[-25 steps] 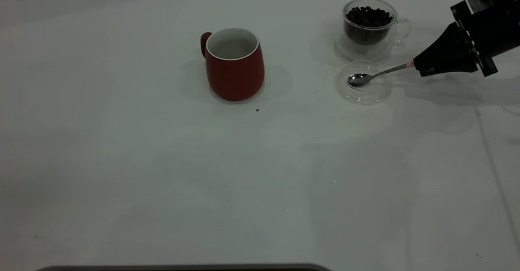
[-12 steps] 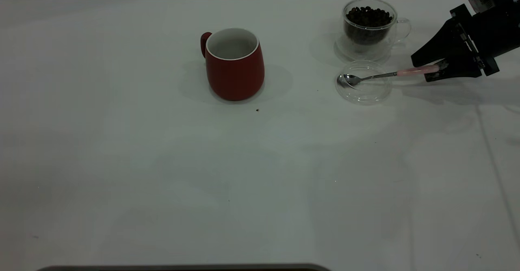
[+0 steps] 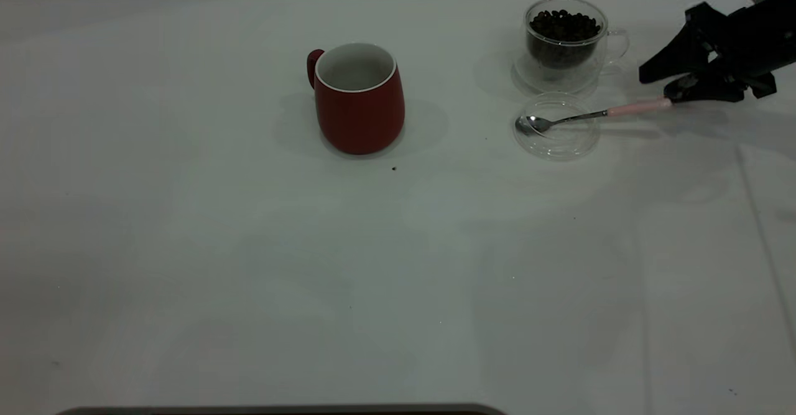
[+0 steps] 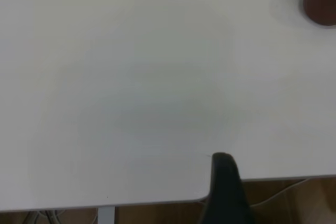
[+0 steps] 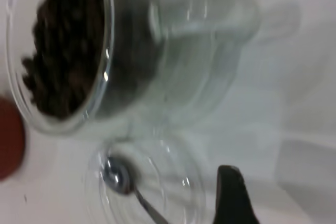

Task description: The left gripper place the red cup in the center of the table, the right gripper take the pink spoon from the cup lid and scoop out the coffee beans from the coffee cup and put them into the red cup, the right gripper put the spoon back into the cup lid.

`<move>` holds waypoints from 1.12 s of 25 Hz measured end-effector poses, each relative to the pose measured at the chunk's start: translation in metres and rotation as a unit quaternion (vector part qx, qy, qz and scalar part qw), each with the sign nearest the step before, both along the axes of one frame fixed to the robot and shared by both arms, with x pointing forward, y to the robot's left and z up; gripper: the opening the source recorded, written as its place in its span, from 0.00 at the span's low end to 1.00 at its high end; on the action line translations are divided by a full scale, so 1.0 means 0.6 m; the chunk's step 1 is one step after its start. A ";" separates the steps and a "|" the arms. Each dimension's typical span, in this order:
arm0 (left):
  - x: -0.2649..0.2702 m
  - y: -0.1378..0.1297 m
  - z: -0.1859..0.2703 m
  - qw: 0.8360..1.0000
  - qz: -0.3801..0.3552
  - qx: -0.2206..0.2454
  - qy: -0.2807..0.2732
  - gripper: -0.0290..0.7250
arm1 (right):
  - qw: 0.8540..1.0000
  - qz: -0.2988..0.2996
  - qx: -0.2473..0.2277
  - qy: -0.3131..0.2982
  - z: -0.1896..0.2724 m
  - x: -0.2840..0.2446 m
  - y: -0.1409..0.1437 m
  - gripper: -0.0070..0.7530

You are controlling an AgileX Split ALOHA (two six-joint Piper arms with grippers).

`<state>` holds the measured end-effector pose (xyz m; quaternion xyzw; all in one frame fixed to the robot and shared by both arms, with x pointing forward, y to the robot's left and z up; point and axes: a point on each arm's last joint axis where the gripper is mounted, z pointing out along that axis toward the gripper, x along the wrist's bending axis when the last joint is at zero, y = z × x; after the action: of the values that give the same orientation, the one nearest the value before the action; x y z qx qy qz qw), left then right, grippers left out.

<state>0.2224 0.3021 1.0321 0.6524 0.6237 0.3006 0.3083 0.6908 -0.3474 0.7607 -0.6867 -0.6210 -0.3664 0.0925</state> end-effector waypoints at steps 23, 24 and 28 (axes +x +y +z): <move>0.000 0.000 0.000 1.000 0.000 0.000 0.000 0.82 | 0.934 0.205 -0.264 0.127 0.434 -0.268 0.175 0.59; 0.000 0.000 0.000 1.000 0.000 0.000 0.000 0.82 | 0.932 0.204 -0.266 0.140 0.428 -0.297 0.172 0.59; 0.000 0.000 0.000 1.000 0.000 0.000 0.000 0.82 | 0.923 0.188 -0.284 0.179 0.409 -0.411 0.149 0.59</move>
<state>0.2224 0.3021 1.0321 0.6527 0.6233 0.3007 0.3082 0.4445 -0.2578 1.0063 -0.6088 -0.7899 -0.0210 0.0702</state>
